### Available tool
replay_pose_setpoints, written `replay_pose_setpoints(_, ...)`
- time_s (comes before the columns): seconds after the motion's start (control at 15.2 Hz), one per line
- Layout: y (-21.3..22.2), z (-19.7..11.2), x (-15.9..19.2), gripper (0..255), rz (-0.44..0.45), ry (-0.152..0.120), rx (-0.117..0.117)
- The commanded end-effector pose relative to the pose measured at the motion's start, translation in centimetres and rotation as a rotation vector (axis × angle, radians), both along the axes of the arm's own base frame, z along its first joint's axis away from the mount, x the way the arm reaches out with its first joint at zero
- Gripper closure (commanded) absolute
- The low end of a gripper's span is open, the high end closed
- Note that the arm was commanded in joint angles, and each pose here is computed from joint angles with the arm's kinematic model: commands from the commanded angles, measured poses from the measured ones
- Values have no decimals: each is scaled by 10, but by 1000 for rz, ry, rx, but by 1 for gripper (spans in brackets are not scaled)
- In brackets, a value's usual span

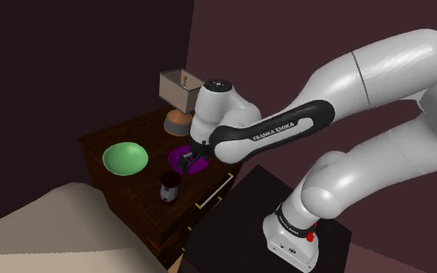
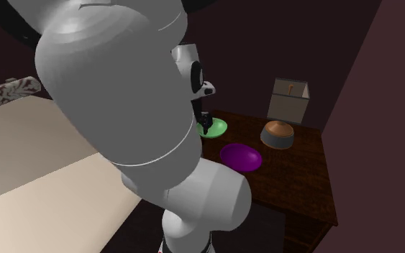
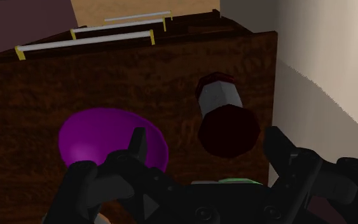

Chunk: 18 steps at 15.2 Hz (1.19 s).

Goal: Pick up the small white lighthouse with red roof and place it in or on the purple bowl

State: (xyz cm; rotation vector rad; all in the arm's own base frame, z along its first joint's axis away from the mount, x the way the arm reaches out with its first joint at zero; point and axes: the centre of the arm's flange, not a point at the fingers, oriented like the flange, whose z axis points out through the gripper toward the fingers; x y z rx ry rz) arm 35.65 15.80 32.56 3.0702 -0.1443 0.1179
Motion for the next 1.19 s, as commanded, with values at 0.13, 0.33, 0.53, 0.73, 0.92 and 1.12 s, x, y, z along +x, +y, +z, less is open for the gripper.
replay_pose_setpoints(0.13, 24, -48, 12, 0, -9, -19, -35)
replay_pose_setpoints(0.33, 40, -84, 23, 0, -16, -31, -63)
replay_pose_setpoints(0.53, 55, -120, 35, 0, -23, -44, -90)
replay_pose_setpoints(0.73, 53, -135, 37, 0, -23, -44, -90)
replay_pose_setpoints(0.92, 50, -151, 38, 0, -23, -44, -90)
replay_pose_setpoints(1.12, 49, -159, 39, 0, -23, -44, -90)
